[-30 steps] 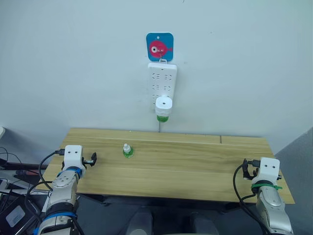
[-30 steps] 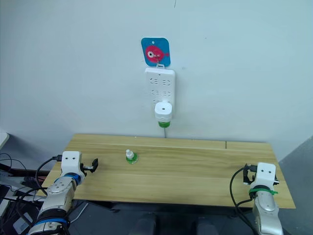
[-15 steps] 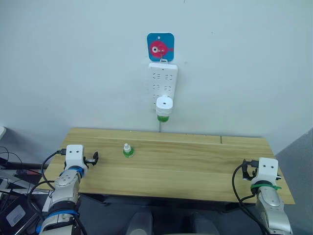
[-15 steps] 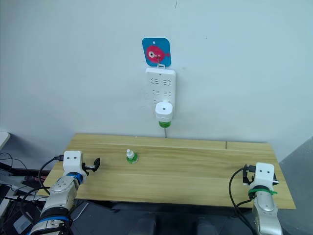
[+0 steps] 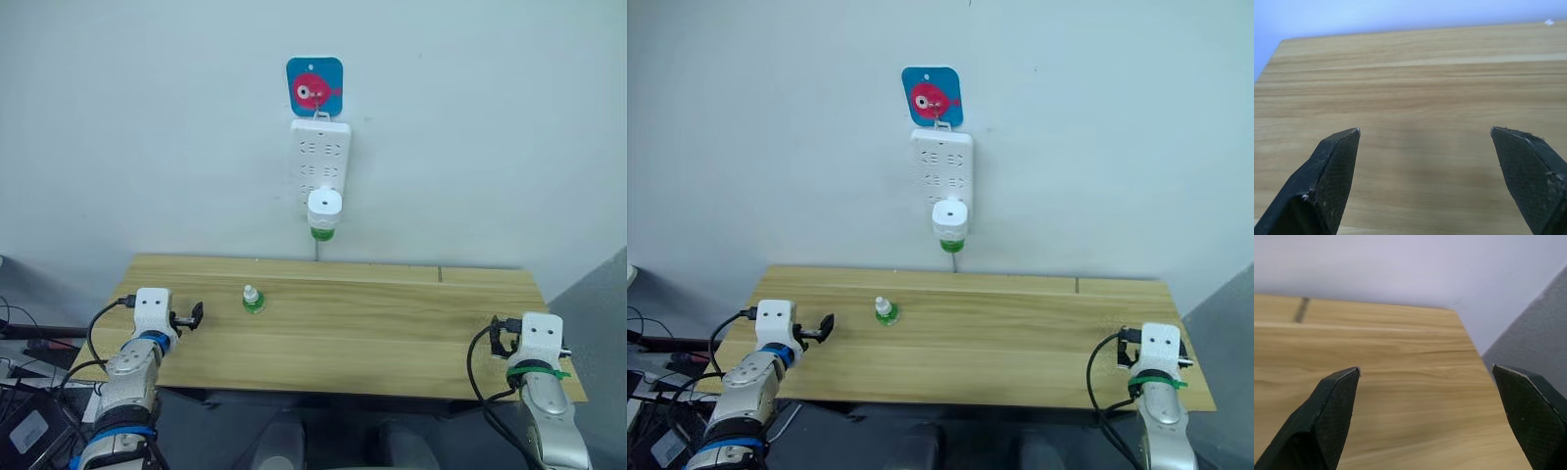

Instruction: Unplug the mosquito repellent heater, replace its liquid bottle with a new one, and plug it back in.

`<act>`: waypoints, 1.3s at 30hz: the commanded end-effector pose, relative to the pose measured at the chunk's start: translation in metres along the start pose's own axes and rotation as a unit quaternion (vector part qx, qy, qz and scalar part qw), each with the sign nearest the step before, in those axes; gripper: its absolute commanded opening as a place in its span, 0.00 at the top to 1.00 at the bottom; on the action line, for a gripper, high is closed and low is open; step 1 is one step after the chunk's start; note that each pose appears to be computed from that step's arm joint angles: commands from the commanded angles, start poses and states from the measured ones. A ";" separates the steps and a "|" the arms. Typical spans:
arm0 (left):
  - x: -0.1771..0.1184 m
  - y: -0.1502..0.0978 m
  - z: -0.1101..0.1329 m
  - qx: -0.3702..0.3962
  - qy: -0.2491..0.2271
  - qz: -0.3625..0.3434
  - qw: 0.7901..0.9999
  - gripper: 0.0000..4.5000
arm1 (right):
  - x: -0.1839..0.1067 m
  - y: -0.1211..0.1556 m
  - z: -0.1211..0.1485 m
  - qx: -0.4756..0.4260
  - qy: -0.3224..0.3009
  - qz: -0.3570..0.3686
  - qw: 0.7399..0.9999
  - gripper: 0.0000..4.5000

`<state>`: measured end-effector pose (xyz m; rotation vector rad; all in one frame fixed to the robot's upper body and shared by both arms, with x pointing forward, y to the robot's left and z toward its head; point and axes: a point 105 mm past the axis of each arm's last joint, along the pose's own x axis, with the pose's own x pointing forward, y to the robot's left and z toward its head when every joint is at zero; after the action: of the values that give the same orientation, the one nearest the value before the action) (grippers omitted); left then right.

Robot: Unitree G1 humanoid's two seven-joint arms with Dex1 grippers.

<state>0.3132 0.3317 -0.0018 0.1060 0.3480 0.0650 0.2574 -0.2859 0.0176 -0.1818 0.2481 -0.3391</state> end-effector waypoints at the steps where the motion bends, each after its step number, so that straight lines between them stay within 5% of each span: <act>1: -0.007 0.010 0.048 -0.010 -0.067 -0.022 0.997 0.00 | -0.001 0.005 0.030 0.043 -0.034 0.030 0.998 0.00; 6: -0.030 -0.016 0.127 -0.013 -0.144 -0.173 0.974 0.00 | -0.019 0.043 0.088 0.067 -0.092 0.196 0.974 0.00; 9: -0.034 -0.043 0.166 -0.003 -0.168 -0.252 0.953 0.14 | -0.033 0.070 0.114 0.063 -0.107 0.290 0.949 0.00; 12: -0.032 -0.063 0.186 0.010 -0.176 -0.291 0.940 0.35 | -0.042 0.087 0.135 0.064 -0.125 0.344 0.928 0.00; 19: -0.021 -0.124 0.226 0.054 -0.196 -0.406 0.891 0.35 | -0.076 0.131 0.194 0.062 -0.175 0.464 0.866 0.00; 39: -0.001 -0.183 0.271 0.128 -0.227 -0.520 0.813 0.35 | -0.080 0.134 0.194 0.071 -0.157 0.435 0.884 0.00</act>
<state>0.4158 0.1347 0.2129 0.1364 -0.0490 -1.0455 0.2830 -0.1073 0.1768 0.0369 0.0192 0.5663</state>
